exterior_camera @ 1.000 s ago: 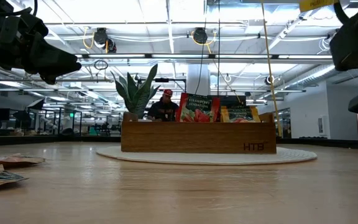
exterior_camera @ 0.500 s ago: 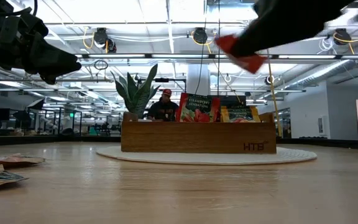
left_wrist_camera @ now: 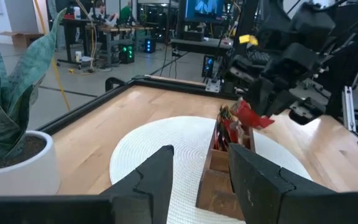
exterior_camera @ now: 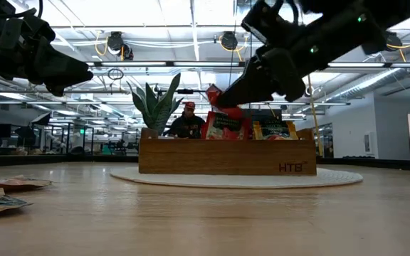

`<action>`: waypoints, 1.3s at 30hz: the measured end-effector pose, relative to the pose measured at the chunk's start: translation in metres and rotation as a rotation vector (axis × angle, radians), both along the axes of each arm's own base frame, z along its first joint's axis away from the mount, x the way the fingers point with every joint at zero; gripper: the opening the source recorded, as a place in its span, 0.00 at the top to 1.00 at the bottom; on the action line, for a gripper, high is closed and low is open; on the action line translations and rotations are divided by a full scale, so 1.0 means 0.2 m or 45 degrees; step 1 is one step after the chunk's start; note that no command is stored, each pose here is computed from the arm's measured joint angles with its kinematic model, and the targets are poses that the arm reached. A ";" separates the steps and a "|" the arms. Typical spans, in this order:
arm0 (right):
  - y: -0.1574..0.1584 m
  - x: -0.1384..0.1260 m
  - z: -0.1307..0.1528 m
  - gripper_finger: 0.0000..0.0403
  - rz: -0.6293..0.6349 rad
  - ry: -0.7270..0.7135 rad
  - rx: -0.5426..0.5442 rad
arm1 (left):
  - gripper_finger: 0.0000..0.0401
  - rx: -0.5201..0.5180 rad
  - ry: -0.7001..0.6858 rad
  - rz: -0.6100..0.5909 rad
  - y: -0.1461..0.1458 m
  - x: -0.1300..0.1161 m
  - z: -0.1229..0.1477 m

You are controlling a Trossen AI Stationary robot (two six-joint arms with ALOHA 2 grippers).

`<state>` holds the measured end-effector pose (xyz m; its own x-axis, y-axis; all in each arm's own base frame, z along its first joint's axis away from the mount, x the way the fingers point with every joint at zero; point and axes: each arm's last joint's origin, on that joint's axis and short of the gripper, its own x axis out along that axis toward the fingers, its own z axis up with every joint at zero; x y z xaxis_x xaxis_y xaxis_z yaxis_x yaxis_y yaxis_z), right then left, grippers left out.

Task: Pick & Place Tea
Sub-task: Put the red tea bag into the middle section of the wooden organizer

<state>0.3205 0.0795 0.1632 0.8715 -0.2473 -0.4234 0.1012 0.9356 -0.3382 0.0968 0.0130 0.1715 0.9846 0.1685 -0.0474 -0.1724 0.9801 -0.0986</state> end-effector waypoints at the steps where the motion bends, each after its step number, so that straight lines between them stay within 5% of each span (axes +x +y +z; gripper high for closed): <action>1: 0.00 0.01 -0.01 0.99 0.019 -0.005 0.000 | 0.61 0.000 0.000 0.001 0.00 0.00 0.00; 7: -0.01 0.05 -0.14 0.99 0.067 0.073 -0.114 | 0.61 0.000 0.000 0.000 0.00 0.00 0.00; 17: 0.02 0.04 -0.24 0.96 -0.142 0.145 -0.410 | 0.61 0.000 0.000 0.000 0.00 0.00 0.00; 24: 0.06 0.04 -0.23 0.95 -0.100 0.112 -0.416 | 0.61 0.000 0.000 0.000 0.00 0.00 0.00; 39: 0.05 0.04 -0.23 0.66 -0.135 0.098 -0.370 | 0.61 0.000 0.000 0.000 0.00 0.00 0.00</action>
